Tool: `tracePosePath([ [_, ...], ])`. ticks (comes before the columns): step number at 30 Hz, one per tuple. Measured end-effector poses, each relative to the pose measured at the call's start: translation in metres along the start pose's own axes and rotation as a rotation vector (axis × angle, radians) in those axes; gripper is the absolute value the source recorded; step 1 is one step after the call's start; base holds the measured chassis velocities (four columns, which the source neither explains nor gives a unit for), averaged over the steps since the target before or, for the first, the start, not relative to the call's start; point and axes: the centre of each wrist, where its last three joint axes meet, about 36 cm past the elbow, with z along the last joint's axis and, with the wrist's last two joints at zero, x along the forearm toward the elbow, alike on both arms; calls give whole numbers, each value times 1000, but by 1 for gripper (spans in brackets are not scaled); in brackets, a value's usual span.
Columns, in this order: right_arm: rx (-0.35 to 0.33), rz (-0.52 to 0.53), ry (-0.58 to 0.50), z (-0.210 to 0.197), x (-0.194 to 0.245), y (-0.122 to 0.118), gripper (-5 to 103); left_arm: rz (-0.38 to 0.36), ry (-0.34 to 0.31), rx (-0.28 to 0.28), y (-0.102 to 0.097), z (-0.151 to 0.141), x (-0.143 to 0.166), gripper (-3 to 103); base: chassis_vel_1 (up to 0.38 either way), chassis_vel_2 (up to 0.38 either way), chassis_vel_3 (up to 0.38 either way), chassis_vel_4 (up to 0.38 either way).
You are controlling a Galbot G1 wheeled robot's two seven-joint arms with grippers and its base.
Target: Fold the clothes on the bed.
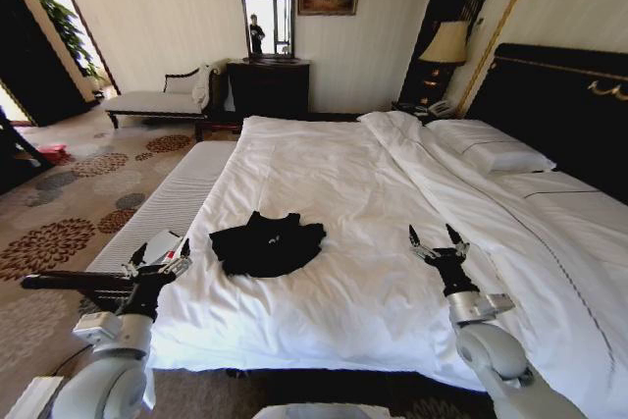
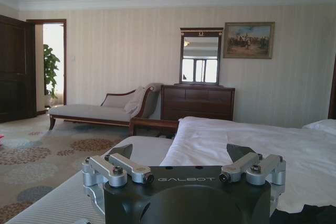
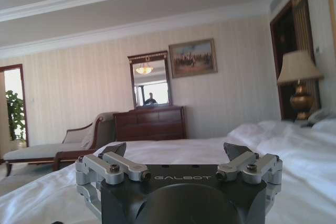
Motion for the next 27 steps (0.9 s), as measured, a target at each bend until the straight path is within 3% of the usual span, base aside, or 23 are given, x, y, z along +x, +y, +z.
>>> tracePosePath([
  [3, -163, -29, 103, -6, -21, 17, 100, -4, 13, -11, 3, 1, 1, 100, 0, 0, 0, 0],
  [4, -255, -62, 165, -8, -36, 30, 100, -8, 21, -14, 3, 2, 2, 100, 0, 0, 0, 0],
  [5, -255, -62, 165, -8, -36, 30, 100, -8, 21, -14, 3, 2, 2, 100, 0, 0, 0, 0],
  [6, -302, -84, 200, -10, -45, 39, 100, -12, 23, -13, 3, 2, 4, 100, 0, 0, 0, 0],
  [8, -302, -84, 200, -10, -45, 39, 100, -12, 23, -13, 3, 2, 4, 100, 0, 0, 0, 0],
  [9, -406, -135, 274, -12, -63, 60, 100, -18, 21, -11, 1, 0, 7, 100, 0, 0, 0, 0],
  [12, -507, -197, 375, -4, -88, 90, 100, -26, 12, -11, -2, -5, 13, 100, 0, 0, 0, 0],
  [18, -553, -242, 461, 13, -114, 118, 100, -38, 1, -10, -4, -9, 19, 100, 0, 0, 0, 0],
  [27, -535, -279, 536, 9, -148, 159, 100, -56, -4, 3, -6, -5, 19, 100, 0, 0, 0, 0],
])
